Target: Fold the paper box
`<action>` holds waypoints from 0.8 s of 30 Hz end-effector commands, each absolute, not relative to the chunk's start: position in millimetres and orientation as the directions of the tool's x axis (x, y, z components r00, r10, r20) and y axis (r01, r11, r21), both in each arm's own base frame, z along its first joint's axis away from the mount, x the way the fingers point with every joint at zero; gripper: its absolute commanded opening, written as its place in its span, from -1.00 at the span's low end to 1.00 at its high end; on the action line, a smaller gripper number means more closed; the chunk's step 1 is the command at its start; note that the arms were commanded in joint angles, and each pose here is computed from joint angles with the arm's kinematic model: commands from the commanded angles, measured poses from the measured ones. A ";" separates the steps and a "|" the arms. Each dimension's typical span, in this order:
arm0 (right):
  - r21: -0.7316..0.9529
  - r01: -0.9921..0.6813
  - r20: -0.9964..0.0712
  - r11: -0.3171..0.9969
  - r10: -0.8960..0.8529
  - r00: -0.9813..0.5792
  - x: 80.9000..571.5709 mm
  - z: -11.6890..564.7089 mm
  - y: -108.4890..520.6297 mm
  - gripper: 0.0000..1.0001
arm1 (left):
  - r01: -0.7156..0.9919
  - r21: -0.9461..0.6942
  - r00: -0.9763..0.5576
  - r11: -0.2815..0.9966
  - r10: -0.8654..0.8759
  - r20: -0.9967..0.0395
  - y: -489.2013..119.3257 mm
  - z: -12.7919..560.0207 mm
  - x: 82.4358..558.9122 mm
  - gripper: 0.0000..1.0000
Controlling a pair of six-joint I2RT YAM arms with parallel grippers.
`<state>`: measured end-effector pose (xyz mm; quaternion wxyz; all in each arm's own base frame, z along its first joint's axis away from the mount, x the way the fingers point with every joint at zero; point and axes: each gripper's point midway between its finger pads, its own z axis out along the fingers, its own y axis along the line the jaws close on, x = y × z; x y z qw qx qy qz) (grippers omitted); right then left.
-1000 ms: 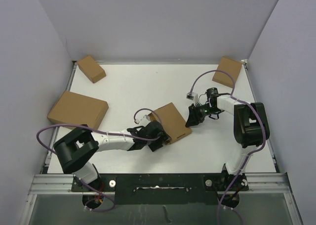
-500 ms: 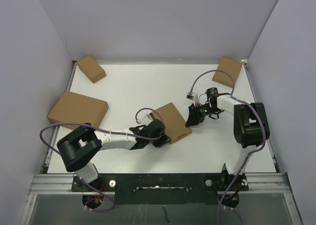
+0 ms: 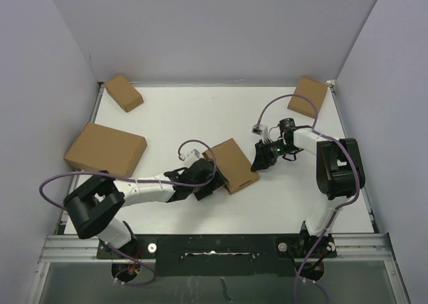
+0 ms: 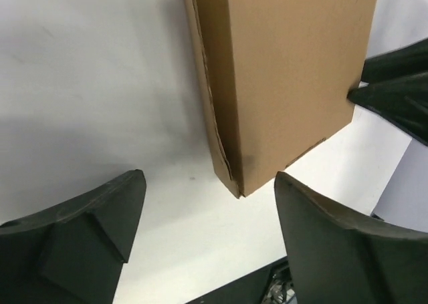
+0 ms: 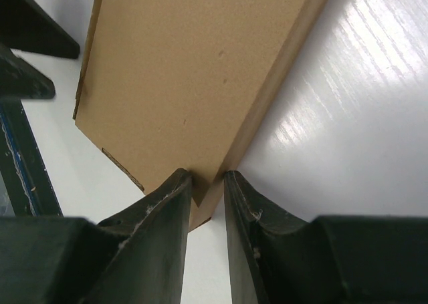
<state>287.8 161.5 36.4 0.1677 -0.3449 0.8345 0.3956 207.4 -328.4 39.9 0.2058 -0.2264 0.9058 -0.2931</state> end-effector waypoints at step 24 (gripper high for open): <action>0.492 -0.733 -0.550 0.469 -0.485 -0.680 297.1 24.9 157.4 -0.47 | -0.115 -0.716 -0.759 0.689 -0.526 -0.384 -267.6 59.1 373.3 0.54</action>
